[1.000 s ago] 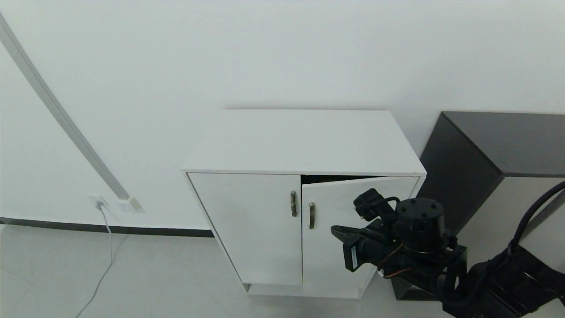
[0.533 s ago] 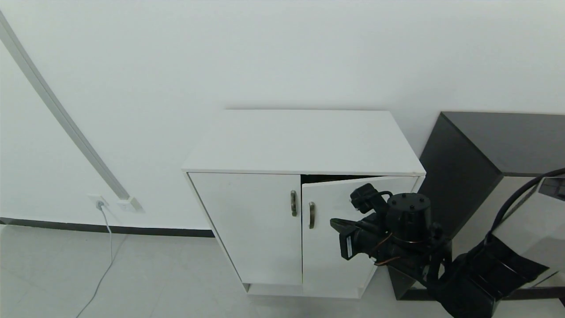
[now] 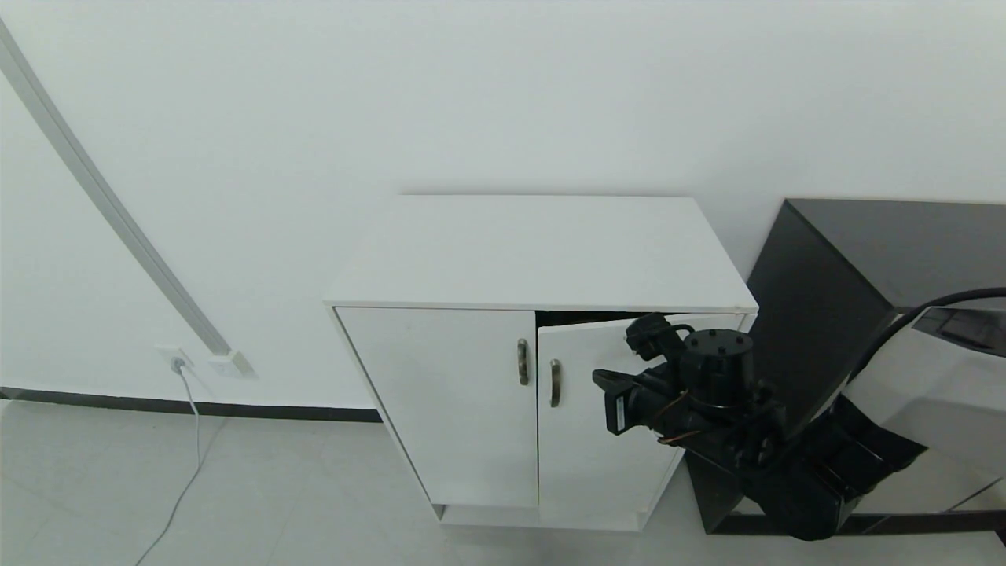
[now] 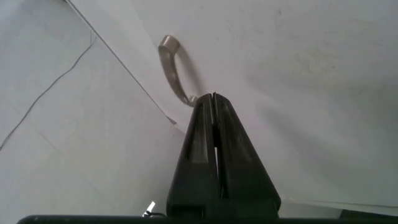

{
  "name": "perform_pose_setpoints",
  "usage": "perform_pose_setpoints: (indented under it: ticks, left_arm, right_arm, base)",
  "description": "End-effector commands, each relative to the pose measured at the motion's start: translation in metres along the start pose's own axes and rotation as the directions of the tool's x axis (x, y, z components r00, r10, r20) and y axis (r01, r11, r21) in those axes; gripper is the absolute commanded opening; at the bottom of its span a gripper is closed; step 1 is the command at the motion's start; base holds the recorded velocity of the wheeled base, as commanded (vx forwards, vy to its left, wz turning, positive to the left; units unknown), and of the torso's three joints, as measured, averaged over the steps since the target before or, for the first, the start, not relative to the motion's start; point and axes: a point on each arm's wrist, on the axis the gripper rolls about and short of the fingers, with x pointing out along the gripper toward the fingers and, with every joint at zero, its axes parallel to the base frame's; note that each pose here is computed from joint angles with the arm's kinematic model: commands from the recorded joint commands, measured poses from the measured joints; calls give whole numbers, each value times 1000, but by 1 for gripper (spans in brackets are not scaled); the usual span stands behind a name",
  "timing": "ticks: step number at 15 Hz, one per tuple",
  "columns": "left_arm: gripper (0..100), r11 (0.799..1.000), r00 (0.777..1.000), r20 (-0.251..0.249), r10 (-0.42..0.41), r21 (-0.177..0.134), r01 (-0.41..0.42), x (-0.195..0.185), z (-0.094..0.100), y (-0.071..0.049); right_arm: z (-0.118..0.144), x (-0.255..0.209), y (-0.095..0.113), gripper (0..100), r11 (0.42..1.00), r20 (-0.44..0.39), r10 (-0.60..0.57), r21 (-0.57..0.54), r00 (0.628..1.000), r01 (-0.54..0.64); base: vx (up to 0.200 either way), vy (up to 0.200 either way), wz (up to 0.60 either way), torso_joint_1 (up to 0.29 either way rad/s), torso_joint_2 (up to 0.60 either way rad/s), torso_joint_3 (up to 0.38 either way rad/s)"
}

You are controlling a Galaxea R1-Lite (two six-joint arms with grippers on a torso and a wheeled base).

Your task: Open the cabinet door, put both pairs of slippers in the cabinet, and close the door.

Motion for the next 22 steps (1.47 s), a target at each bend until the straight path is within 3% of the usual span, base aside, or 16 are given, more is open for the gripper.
perform_pose_setpoints:
  ticks: [1, 13, 22]
  left_arm:
    - [0, 1000, 1000, 0, 1, -1, -1, 0, 0, 0]
    - [0, 1000, 1000, 0, 1, 0, -1, 0, 0, 0]
    - [0, 1000, 1000, -2, 1, 0, -1, 0, 0, 0]
  right_arm:
    - [-1, 5, -5, 0, 1000, 1, -12, 3, 1000, 12]
    - [-3, 23, -39, 0, 996, 19, -92, 21, 996, 92]
    - [-3, 25, -45, 0, 994, 23, -104, 23, 994, 103]
  base:
    - [0, 0, 0, 0, 0, 0]
    - [0, 0, 0, 0, 0, 0]
    - [0, 0, 0, 0, 0, 0]
